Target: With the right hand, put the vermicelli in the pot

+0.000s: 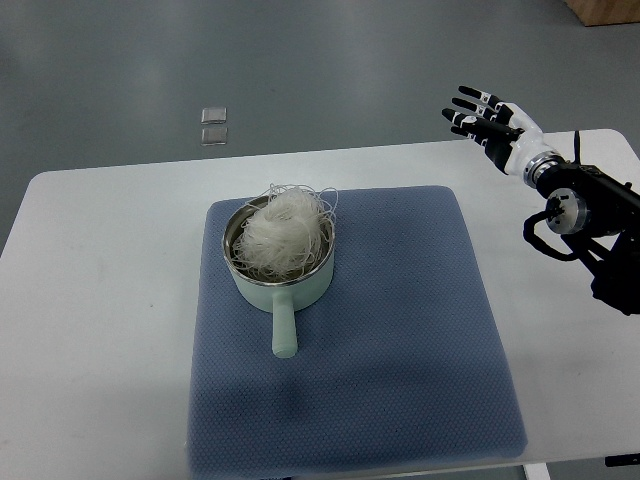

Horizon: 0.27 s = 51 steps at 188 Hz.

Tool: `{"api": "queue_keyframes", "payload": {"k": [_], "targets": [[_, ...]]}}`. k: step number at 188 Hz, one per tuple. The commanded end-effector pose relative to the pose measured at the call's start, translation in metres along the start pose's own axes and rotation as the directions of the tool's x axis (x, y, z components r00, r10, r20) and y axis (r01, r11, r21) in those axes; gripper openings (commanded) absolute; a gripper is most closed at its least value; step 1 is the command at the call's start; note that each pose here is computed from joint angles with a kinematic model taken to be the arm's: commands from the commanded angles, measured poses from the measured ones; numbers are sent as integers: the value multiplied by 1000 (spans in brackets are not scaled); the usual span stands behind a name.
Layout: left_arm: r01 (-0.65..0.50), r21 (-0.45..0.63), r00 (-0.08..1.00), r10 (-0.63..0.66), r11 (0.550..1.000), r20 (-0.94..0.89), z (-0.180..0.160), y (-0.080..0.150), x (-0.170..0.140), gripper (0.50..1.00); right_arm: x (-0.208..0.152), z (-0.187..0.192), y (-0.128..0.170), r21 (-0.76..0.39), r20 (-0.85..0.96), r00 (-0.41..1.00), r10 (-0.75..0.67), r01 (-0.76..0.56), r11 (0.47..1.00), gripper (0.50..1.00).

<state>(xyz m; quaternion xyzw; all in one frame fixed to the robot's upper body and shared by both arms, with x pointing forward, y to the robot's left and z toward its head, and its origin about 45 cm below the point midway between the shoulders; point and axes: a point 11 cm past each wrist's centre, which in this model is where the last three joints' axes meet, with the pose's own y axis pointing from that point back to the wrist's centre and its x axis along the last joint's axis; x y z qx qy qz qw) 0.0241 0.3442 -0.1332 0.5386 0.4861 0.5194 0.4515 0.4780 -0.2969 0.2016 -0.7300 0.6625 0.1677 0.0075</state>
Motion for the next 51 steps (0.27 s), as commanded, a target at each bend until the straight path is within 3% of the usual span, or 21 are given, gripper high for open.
{"api": "queue_keyframes", "payload": {"k": [1,6,10,51], "targets": [[0,2,1000,0,1000,-2,-1,0,0,1000,2,2,2,9,20,1000,7,-7,1000,823],[0,2,1000,0,1000,-2,-1,0,0,1000,3,4,2,8,21,1000,5,-5,1000,887],[-1,0,1000,1,1000,-2,-1,0,1,1000,2,4,2,8,21,1000,4,-4,1000,903],[-3,0,1000,3,1000,-2,-1,0,1,1000,-5,13,5,-6,37,997,-61,61,998,921]]}}
